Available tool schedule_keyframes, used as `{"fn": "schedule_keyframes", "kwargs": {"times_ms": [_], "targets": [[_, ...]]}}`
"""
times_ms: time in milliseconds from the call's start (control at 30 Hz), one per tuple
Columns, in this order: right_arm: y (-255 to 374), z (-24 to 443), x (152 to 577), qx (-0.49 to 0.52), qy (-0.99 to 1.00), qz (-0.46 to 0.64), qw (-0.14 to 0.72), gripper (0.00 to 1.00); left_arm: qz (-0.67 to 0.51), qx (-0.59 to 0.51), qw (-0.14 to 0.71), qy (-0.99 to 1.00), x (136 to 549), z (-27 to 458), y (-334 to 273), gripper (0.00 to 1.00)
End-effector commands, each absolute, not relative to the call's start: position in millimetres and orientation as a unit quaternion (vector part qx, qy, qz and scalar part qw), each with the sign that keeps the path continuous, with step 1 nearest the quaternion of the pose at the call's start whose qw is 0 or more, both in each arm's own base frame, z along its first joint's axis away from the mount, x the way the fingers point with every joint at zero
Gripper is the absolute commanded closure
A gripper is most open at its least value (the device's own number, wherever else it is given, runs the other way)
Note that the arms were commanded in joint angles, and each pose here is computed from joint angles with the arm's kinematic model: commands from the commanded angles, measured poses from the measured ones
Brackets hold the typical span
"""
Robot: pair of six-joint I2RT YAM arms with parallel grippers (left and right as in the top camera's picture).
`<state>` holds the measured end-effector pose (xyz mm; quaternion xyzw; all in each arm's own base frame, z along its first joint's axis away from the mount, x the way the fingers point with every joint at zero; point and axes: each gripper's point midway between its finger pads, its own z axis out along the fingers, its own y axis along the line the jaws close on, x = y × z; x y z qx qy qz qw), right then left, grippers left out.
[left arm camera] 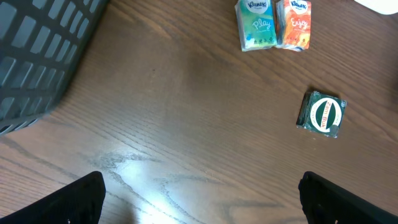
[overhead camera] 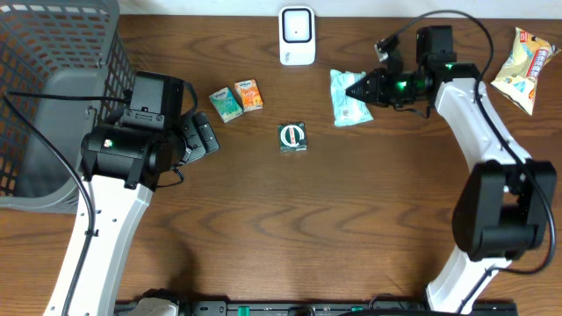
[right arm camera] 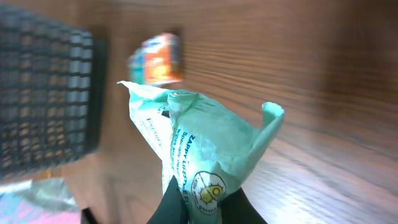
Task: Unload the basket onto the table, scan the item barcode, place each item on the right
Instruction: 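Raise the pouch toward the scanner window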
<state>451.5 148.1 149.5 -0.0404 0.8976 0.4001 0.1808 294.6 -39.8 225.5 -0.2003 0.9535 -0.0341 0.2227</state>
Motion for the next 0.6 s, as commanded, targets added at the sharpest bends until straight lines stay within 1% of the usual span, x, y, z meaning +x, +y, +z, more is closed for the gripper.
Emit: {"fn": "schedule_keyframes", "kwargs": {"times_ms": [0,167,300,567], "targets": [[178.3,184.2,436.7,-0.093,0.87,0.443,0.193,0.99,-0.03,-0.204,0.226,0.952,294.3,227.4,-36.8,0.02],[204.8,196.8,427.9,-0.122,0.863,0.448,0.199,0.99,-0.03,-0.204,0.226,0.952,294.3,227.4,-36.8,0.02],[216.3,199.0,436.2,-0.098,0.87,0.435,0.211,0.99,-0.03,-0.204,0.226,0.952,294.3,227.4,-36.8,0.02],[228.5,210.5,443.7,-0.098,0.858,0.447,0.231,0.99,-0.03,-0.204,0.226,0.952,294.3,227.4,-36.8,0.02]]}}
